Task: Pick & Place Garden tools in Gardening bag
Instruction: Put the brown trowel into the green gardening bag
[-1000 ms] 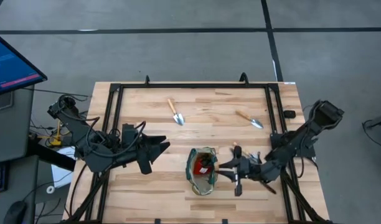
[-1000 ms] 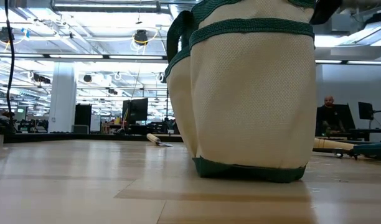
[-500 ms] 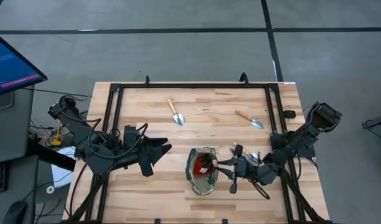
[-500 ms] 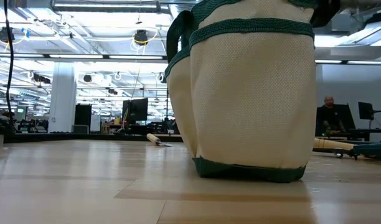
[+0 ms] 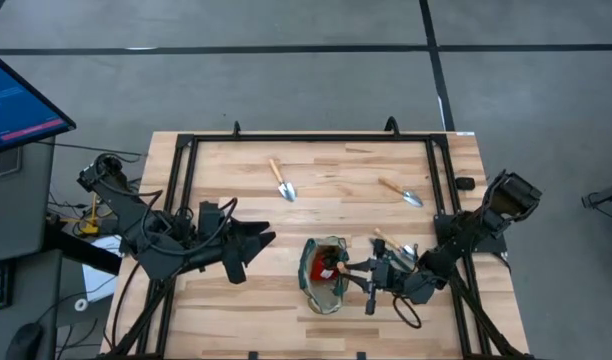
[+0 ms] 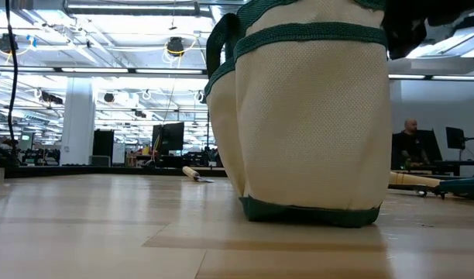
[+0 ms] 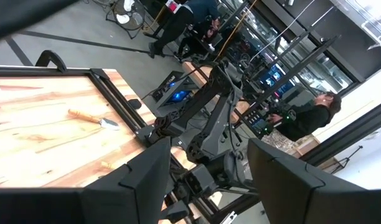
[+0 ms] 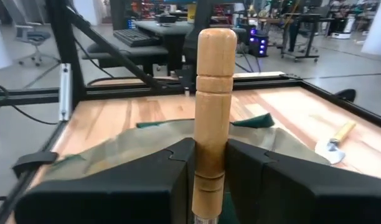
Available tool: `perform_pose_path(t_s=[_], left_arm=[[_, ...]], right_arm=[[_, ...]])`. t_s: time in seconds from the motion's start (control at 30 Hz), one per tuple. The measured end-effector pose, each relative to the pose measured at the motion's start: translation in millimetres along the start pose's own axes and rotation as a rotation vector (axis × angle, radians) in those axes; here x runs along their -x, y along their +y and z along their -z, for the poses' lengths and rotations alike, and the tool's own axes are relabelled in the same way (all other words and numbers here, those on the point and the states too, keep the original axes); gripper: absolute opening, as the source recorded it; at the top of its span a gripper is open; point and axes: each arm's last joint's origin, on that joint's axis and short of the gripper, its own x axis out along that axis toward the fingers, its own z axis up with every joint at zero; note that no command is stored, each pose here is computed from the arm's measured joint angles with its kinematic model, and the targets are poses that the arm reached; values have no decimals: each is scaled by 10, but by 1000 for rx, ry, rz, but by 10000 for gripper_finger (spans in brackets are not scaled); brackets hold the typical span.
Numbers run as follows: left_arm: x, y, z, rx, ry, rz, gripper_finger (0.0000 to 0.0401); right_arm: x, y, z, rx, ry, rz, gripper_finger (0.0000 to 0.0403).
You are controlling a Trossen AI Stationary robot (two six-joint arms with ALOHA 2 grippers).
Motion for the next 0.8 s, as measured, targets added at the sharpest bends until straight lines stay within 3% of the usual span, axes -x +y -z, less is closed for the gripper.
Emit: perform_pose_path(t_s=[0.43, 0.8], left_arm=[[0, 0, 0, -23, 0, 0, 214], [0, 0, 0, -27, 0, 0, 214]], right_arm=[[-27, -36, 43, 18, 29, 28, 80], [-21, -32, 45, 21, 31, 24, 186]])
